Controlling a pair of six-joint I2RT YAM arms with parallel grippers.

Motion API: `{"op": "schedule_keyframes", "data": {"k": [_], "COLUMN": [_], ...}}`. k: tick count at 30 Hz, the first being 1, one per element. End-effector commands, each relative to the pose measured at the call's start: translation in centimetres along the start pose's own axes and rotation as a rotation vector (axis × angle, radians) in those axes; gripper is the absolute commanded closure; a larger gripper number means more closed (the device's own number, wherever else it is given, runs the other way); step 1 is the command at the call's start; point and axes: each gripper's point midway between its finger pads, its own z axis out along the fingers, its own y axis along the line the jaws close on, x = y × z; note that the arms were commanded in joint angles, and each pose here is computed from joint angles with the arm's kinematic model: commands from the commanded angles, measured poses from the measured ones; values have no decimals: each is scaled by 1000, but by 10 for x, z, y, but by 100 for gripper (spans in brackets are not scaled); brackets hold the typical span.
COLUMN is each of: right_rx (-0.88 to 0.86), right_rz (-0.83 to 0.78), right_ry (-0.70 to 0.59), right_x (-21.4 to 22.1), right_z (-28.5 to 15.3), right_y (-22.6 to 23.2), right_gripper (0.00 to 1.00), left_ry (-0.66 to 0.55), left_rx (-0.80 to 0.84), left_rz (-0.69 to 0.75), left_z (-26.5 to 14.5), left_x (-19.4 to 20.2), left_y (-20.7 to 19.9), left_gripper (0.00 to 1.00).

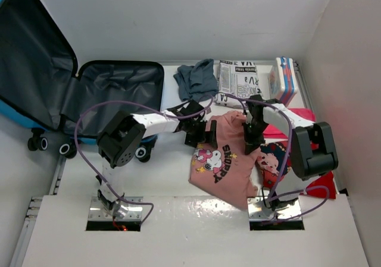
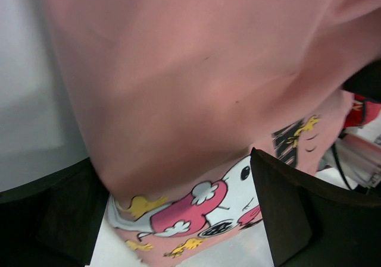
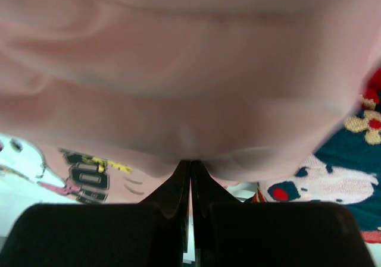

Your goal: Pack the luggage

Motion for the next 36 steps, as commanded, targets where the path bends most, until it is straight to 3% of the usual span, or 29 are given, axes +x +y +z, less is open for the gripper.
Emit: {"op": "schedule_keyframes", "data": {"k": [1,10,12,13,15,16,17,22,25,27,30,34,36], "right_rx": [27,20,14,13,7,5,0,-55,-84,-84,-71,-44,-31], "right_rz": [18,19,17,11,6,6,5,-20,-88,-115,-193,-227,-229], "right_ry": [-31,-18,-28,-40,-55,-68,-74,-156,-240,-313,-374,-420,-426], "right_x": [-15,-27,-32,-35,-39,-41,-42,-53,-61,-66,-68,-69,-71], "right_z": [2,13,12,10,5,2,0,-28,-60,-82,-102,-113,-114], "right_y": [-3,9,12,13,17,17,19,31,41,40,38,30,25], "right_gripper": [100,100,100,100,100,100,100,100,100,100,100,100,100], "left_ry": [-14,-8,-18,-28,-48,-61,-92,-191,-234,-335,-351,-372,-303], "left_rx": [97,63,82,89,122,130,141,130,117,26,-87,-184,-258], "left_rz": [8,-43,-25,5,57,88,112,294,411,493,490,381,362], "left_z": [16,30,31,30,19,12,4,-53,-97,-137,-175,-223,-234], "left_x": [0,13,6,2,-9,-13,-21,-45,-63,-86,-98,-113,-101], "left_y": [-21,-14,-20,-23,-39,-44,-53,-74,-72,-69,-43,26,62], "left_gripper": [0,3,16,35,51,63,81,100,100,100,100,100,100]}}
